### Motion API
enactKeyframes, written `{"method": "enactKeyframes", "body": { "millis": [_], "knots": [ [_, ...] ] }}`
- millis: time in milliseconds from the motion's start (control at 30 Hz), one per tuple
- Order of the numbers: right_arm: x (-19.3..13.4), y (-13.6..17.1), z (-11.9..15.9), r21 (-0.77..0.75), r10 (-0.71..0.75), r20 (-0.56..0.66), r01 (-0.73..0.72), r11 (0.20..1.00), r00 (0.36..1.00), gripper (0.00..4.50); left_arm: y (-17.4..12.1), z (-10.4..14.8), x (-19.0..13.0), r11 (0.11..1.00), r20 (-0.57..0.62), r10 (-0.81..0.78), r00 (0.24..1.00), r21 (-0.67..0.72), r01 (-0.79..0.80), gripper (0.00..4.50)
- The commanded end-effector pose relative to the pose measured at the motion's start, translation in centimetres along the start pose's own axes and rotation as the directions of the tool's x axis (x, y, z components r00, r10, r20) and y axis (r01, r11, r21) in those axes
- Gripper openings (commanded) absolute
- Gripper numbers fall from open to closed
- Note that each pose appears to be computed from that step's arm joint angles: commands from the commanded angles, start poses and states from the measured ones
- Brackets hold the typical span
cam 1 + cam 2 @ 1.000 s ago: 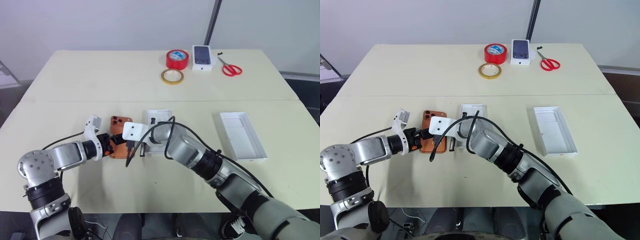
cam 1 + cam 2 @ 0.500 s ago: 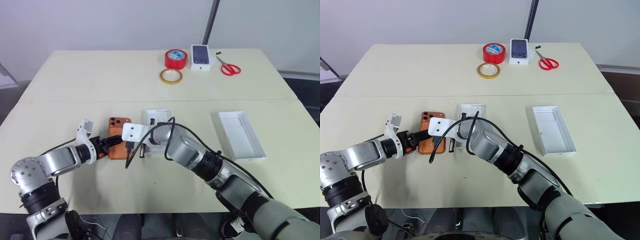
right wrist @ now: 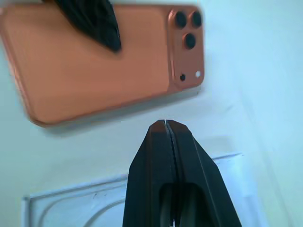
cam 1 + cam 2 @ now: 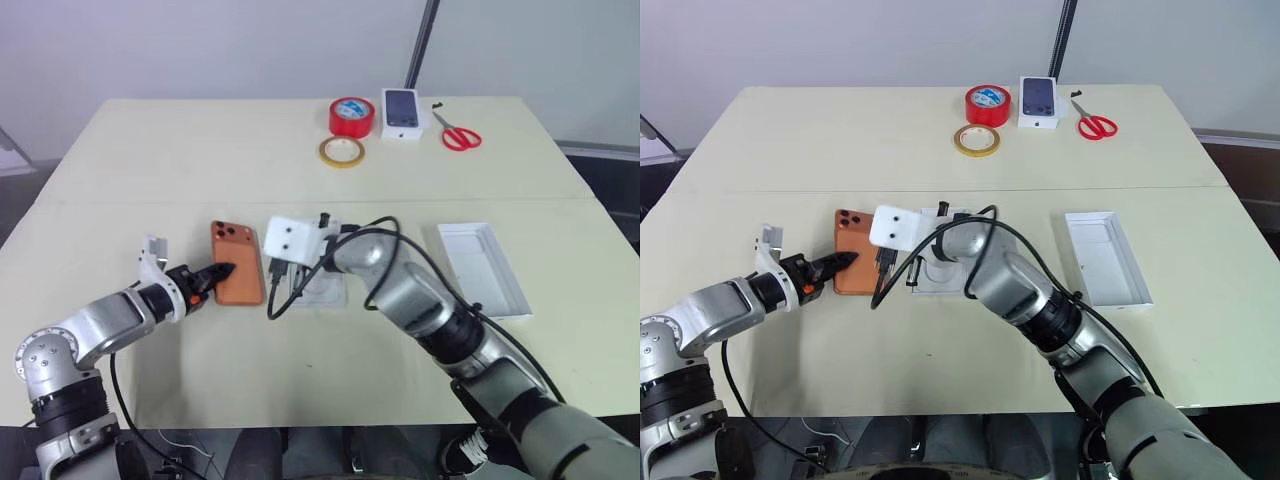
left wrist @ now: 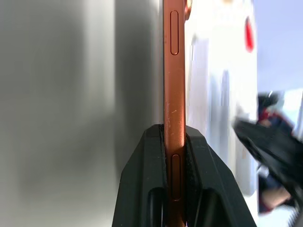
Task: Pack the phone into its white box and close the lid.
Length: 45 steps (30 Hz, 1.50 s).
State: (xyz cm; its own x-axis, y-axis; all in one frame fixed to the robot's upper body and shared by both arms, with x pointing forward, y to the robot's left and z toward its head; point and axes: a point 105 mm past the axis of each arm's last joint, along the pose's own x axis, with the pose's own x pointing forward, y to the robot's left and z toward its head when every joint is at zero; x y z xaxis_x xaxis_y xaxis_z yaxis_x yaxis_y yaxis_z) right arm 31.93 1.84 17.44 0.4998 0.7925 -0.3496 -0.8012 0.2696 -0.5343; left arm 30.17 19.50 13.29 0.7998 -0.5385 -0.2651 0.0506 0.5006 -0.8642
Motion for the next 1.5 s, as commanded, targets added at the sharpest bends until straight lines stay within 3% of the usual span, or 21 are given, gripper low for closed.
{"method": "enactKeyframes", "body": {
  "millis": [33, 167, 433, 767, 933, 1067, 1200, 1400, 1500],
  "knots": [
    [-3.7, -1.2, 0.8, 0.074, -0.010, 0.128, 0.001, 0.997, 0.992, 0.00, -4.6, 0.1, 0.7, 0.989, 0.020, -0.145, 0.989, 0.027, 0.144, 0.07],
    [-7.6, -1.4, -1.6, 0.177, -0.001, 0.144, -0.025, 0.984, 0.990, 0.00, -6.5, -2.1, 3.2, 0.984, -0.031, -0.176, 0.984, 0.009, 0.177, 0.07],
    [-12.5, -1.2, -7.2, 0.274, -0.081, -0.034, 0.087, 0.958, 0.996, 0.00, -6.8, -6.1, 7.3, 0.987, -0.134, -0.163, 0.977, -0.015, 0.163, 0.07],
    [-13.9, -1.9, -8.5, 0.272, -0.159, -0.099, 0.181, 0.945, 0.982, 0.00, -6.5, -7.2, 8.7, 0.987, -0.193, -0.152, 0.969, 0.018, 0.158, 0.07],
    [-13.6, -2.0, -8.6, 0.256, -0.166, -0.107, 0.189, 0.948, 0.980, 0.00, -6.4, -7.4, 8.8, 0.986, -0.221, -0.150, 0.964, 0.041, 0.163, 2.20],
    [-13.4, -2.3, -8.7, 0.247, -0.171, -0.111, 0.194, 0.949, 0.979, 0.00, -6.9, -6.8, 8.0, 0.981, -0.222, -0.161, 0.962, 0.071, 0.181, 4.24],
    [-13.1, -2.4, -9.2, 0.230, -0.172, -0.136, 0.200, 0.953, 0.976, 0.00, -7.9, -5.6, 6.5, 0.966, -0.219, -0.171, 0.961, 0.153, 0.207, 4.24],
    [-12.1, -2.8, -10.1, 0.189, -0.171, -0.192, 0.207, 0.960, 0.966, 0.00, -6.7, -3.1, 3.8, 0.889, -0.209, -0.031, 0.977, 0.441, 0.123, 4.24],
    [-11.4, -3.5, -10.6, 0.178, -0.193, -0.235, 0.238, 0.955, 0.953, 0.00, -5.9, -1.0, 3.2, 0.818, -0.134, 0.025, 0.991, 0.572, 0.056, 4.24]
  ]
}}
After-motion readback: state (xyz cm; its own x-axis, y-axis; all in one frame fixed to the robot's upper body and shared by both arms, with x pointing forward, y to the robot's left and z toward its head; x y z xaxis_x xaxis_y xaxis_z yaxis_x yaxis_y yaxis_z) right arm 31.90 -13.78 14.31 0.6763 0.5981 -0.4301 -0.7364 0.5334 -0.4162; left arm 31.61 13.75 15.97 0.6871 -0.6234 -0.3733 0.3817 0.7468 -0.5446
